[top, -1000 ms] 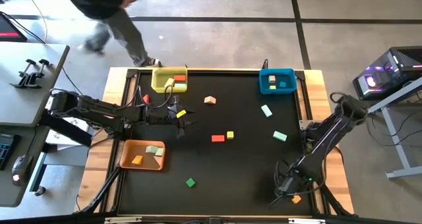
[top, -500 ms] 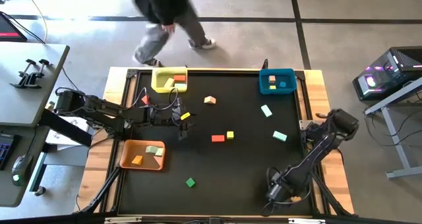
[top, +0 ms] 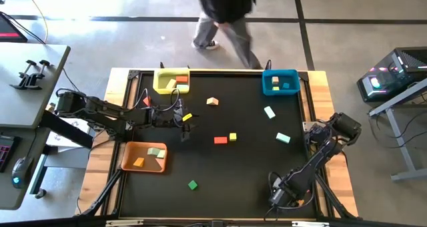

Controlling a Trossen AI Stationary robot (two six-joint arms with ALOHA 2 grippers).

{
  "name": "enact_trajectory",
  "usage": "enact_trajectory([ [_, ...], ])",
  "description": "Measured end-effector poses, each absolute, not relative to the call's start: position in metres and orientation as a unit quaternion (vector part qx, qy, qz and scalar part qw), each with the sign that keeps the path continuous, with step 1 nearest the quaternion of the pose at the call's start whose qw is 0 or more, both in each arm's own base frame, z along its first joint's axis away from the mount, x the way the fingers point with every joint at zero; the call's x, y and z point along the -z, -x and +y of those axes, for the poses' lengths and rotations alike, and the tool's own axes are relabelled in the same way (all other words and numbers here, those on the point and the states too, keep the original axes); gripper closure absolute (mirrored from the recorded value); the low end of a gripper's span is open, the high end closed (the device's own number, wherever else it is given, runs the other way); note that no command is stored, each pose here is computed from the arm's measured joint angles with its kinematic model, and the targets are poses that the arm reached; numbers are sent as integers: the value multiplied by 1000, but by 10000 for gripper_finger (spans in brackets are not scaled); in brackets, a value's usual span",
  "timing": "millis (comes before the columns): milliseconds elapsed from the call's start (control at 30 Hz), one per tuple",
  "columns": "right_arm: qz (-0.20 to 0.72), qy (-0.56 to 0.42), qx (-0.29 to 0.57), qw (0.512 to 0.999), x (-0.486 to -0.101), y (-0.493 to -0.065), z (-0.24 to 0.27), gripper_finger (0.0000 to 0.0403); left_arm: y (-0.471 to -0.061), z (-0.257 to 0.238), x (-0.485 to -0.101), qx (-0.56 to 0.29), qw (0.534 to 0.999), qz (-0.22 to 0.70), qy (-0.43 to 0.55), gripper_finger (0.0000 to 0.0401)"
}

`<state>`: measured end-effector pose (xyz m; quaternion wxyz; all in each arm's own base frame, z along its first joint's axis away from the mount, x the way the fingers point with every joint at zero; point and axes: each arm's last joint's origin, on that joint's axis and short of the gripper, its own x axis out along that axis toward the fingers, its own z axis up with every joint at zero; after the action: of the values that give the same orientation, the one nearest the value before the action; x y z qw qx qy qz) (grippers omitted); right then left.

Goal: Sort blocks by size
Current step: Put the yellow wooden block into the blue bin

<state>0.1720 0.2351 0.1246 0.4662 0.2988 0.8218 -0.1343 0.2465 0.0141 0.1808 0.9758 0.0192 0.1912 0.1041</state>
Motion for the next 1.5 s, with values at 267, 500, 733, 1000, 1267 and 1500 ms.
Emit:
enact_trajectory([
  [267,740,-263,71,615,-127,-190,236,276,-247,14,-181,-104,976,191,-19,222],
  [500,624,-202,118,746,-133,-215,210,276,-247,14,-182,-105,977,185,-17,222],
  [733,451,-86,223,860,-162,-233,172,276,-247,14,-183,-100,979,178,-17,222],
  [1000,329,53,432,838,-195,-236,95,276,-248,14,-184,-99,980,173,-17,222],
  [1267,323,59,590,737,-221,-236,-6,276,-248,14,-186,-99,981,163,-17,222],
  [1500,442,59,601,663,-223,-231,-88,276,-249,14,-187,-100,983,155,-16,222],
])
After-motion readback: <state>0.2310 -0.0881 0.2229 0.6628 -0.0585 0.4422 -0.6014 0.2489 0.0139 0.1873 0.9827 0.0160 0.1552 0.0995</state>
